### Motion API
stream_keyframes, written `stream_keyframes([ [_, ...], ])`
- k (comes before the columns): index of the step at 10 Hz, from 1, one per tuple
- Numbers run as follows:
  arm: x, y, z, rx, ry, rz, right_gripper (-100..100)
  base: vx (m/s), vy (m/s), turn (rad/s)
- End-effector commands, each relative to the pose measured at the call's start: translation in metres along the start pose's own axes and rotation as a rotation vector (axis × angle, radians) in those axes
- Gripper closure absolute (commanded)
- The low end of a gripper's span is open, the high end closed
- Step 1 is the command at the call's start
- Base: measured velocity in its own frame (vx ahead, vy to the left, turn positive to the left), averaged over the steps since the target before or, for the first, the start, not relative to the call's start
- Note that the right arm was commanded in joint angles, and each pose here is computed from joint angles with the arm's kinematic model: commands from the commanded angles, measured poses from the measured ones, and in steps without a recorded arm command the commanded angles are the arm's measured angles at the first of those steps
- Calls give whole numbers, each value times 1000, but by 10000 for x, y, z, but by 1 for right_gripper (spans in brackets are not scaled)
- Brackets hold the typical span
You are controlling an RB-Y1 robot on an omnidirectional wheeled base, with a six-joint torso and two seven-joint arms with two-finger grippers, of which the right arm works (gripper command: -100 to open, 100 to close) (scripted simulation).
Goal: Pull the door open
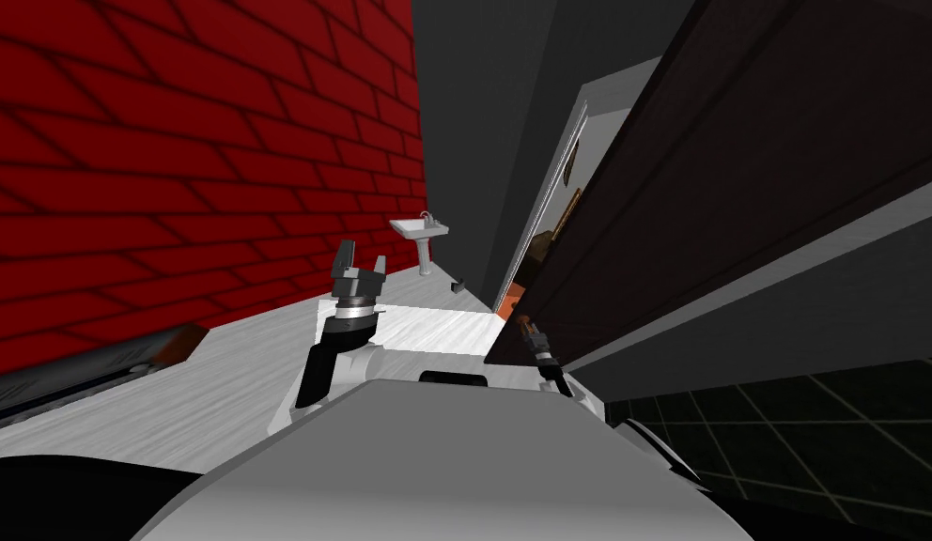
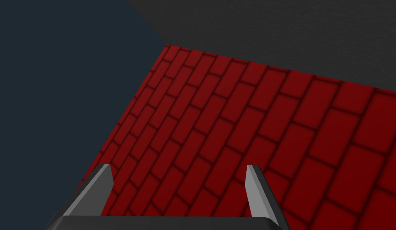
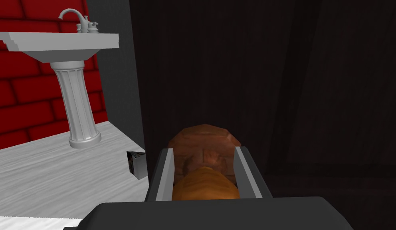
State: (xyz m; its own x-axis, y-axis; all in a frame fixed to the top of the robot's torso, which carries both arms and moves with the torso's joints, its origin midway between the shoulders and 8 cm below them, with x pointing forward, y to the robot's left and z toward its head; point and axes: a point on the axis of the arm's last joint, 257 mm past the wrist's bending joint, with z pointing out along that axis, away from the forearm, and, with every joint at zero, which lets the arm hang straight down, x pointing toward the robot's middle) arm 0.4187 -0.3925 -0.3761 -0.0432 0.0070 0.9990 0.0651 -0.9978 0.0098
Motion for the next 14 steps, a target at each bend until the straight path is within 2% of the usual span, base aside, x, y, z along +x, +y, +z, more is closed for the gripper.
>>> stream_keyframes([
  [1,-120,-51,-134,-1,-33,7,100,-47,-15,-21],
  [2,-120,-51,-134,-1,-33,7,100,-6,4,-28],
  [3,-140,-60,-210,19,-40,10,100,-90,-27,99],
  [5,-149,-53,-218,17,-43,8,100,-81,-48,44],
  [6,-2,-28,-124,20,1,6,100,-20,-8,1],
  [8,-7,-35,-175,33,-1,5,100,-120,-34,128],
  [10,-7,-35,-175,33,-1,5,100,-67,-36,7],
  [12,-40,-34,-256,46,-11,6,100,-107,-41,107],
  [14,-49,-33,-278,49,-13,7,100,-129,-52,75],
])
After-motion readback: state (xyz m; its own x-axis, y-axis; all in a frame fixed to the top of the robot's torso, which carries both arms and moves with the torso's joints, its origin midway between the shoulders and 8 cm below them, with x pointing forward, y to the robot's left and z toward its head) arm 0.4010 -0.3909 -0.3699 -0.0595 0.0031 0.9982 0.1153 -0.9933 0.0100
